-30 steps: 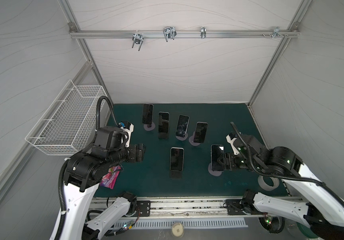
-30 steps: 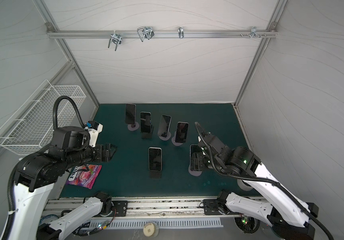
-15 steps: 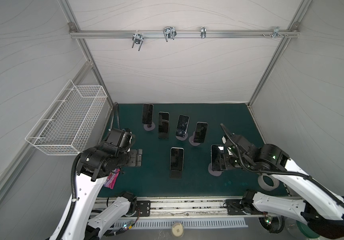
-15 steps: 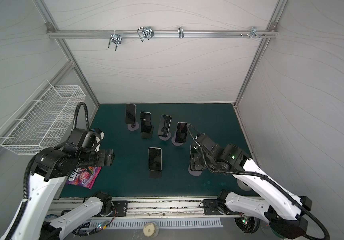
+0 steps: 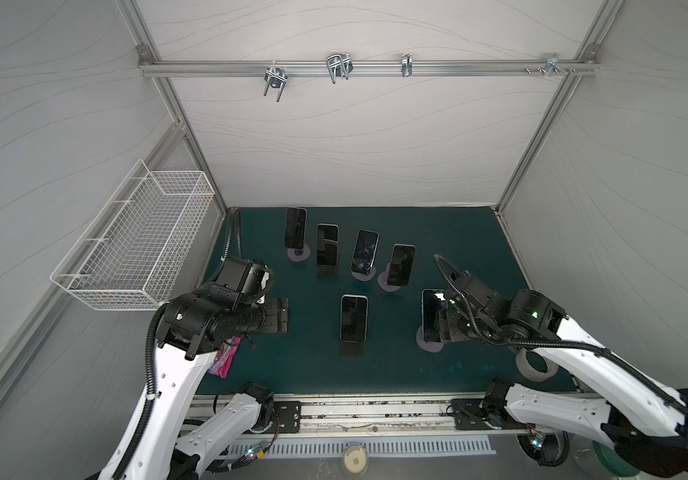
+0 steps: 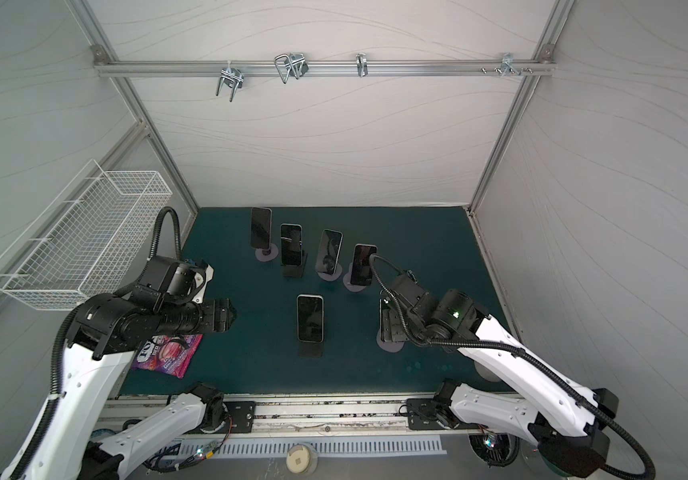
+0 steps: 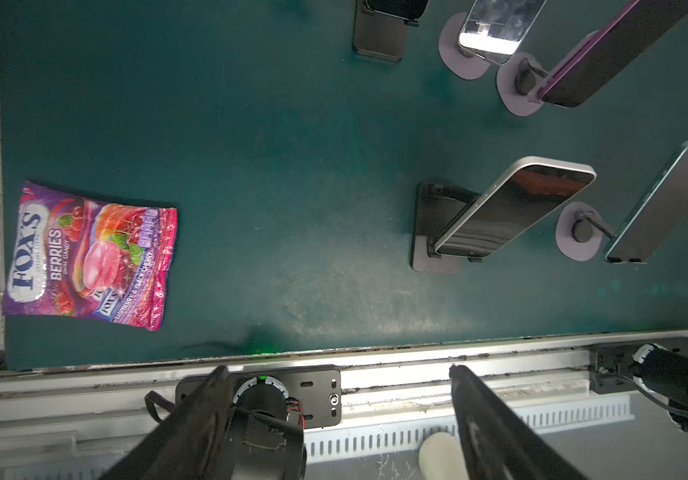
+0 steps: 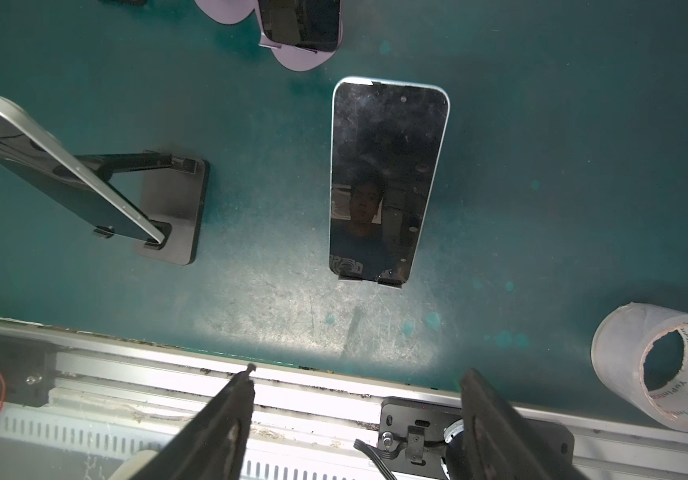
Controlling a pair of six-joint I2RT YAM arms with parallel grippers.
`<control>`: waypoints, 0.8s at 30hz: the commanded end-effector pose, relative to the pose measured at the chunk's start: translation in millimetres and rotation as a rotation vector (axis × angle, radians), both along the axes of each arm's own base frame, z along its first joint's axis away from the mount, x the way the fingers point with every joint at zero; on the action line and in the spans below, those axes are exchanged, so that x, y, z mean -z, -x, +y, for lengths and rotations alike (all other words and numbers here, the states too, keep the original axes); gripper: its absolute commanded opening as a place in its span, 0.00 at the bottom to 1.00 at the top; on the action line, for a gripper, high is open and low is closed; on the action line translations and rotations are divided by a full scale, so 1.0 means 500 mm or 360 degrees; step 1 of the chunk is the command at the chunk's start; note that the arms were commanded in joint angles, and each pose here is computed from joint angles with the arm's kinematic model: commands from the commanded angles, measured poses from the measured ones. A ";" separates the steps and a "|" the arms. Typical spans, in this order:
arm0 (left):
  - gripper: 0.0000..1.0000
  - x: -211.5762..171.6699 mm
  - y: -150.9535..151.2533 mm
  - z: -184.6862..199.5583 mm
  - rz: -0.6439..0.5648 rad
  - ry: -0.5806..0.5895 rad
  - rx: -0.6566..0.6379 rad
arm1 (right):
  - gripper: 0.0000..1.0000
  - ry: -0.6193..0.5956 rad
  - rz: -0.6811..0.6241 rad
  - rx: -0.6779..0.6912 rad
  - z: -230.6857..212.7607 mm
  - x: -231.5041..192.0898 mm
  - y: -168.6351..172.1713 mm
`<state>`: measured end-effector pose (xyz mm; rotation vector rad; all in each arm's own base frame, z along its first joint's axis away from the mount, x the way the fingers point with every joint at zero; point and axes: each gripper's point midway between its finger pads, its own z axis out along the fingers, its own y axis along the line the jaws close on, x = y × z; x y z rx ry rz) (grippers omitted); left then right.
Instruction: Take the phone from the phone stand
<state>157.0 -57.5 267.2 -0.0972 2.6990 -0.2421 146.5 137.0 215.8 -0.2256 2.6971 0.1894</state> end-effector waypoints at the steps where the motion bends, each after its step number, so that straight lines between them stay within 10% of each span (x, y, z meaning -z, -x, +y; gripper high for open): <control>1: 0.85 -0.011 -0.007 -0.031 0.0001 0.0125 0.0013 | 0.80 0.0074 -0.0004 0.0088 -0.023 0.009 -0.001; 24: 0.88 -0.016 -0.079 -0.160 -0.0014 0.0015 0.0196 | 0.87 0.0087 -0.0101 0.0147 -0.006 0.049 -0.051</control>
